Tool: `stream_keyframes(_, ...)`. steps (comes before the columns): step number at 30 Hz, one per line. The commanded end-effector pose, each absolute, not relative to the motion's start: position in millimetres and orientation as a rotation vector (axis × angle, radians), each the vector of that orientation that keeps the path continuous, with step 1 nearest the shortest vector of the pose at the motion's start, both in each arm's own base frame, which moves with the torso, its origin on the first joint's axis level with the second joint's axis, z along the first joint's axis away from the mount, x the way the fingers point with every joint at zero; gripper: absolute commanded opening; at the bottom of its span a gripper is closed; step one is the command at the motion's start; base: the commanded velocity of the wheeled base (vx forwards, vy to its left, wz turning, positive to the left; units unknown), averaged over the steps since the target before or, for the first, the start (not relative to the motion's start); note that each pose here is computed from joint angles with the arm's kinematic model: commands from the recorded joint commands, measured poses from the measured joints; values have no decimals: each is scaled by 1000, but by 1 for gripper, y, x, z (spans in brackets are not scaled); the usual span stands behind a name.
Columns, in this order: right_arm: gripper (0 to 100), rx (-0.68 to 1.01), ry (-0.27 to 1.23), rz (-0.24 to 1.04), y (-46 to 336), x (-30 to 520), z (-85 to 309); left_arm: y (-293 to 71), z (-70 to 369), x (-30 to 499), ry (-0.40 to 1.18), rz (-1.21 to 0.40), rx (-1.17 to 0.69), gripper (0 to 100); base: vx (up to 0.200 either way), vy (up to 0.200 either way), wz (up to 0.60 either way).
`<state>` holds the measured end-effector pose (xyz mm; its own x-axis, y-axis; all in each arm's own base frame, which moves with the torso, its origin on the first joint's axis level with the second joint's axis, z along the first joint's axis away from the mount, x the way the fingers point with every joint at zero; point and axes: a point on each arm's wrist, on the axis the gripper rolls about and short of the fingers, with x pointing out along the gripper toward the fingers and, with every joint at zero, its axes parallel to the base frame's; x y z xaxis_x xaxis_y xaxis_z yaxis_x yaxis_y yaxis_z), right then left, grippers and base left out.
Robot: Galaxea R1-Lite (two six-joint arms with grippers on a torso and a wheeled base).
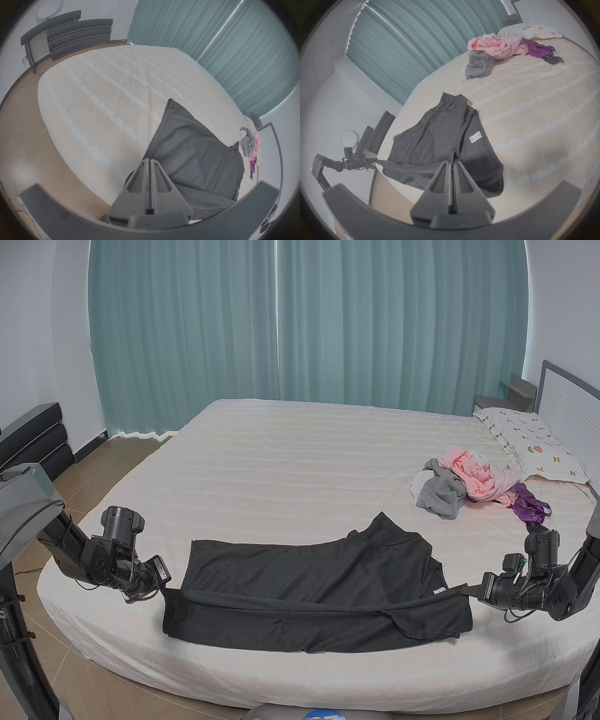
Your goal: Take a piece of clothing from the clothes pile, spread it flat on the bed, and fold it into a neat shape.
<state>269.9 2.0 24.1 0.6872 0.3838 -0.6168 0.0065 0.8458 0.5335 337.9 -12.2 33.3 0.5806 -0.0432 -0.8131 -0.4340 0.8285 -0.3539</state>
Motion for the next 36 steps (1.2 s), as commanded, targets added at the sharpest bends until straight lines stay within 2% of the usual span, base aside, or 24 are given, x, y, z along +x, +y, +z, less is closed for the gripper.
stream_keyframes(1,0,531,758,239,2,260,38,-10,42,331,918,243,-572,0,0,0,0)
stream_keyframes(25,0,534,731,294,5,229,56,-1,64,282,905,265,-584,0,0,0,0)
stream_keyframes(36,0,546,740,264,0,233,51,0,67,292,878,260,-602,0,0,0,0)
